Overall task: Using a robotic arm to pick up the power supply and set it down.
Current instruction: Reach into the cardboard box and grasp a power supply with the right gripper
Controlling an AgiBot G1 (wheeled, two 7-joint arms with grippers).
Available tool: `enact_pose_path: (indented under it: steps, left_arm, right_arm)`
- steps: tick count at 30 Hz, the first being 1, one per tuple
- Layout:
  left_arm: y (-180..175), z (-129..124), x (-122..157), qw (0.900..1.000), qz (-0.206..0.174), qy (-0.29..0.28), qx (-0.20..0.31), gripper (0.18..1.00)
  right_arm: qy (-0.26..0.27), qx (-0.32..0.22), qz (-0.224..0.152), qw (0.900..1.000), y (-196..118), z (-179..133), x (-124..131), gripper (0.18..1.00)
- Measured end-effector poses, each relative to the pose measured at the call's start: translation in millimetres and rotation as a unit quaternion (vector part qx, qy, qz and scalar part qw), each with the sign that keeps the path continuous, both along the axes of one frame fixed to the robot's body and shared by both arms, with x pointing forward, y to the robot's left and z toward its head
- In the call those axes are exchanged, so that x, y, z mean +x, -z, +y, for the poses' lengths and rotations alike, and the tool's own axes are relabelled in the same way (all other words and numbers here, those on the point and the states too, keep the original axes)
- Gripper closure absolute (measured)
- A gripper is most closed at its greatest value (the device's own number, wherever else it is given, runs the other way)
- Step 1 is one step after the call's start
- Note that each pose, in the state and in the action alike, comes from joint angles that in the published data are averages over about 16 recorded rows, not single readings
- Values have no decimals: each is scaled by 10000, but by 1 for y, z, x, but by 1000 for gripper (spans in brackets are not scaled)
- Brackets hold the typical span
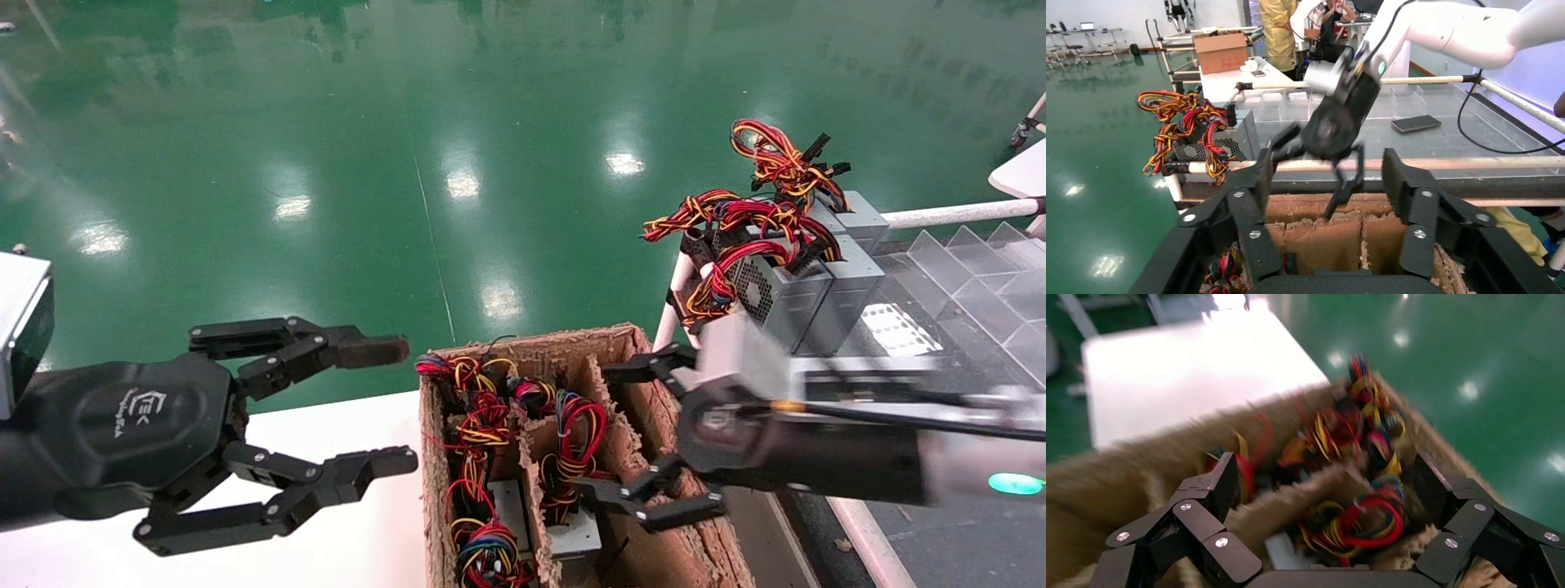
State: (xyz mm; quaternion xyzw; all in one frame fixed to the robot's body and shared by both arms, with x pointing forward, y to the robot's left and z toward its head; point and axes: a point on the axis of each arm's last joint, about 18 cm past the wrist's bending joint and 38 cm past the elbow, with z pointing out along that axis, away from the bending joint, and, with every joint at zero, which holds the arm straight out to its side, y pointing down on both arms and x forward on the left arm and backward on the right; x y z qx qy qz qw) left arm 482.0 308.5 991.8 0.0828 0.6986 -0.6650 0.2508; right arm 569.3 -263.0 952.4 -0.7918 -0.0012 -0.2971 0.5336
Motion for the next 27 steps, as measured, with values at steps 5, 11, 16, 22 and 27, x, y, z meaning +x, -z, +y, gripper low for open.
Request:
enact_pose_path:
  steps: [5,11,16,22,27]
  left_arm:
    - [0,0,0,10000,0,0,0,513]
    - [0,0,0,10000,0,0,0,382]
    - [0,0,0,10000,0,0,0,302]
    - [0,0,0,10000,0,0,0,234]
    - [0,0,0,10000,0,0,0,202]
  right_arm:
    - [356,-212,20,9991,14,14,28,184]
    - [636,-294,68,9975,26,22,50,208]
    - [751,-324,91,9966,33,25,59,246]
    - [787,-354,98,9962,37,25,64,322]
    - [794,-377,90,9961,40,24,64,407]
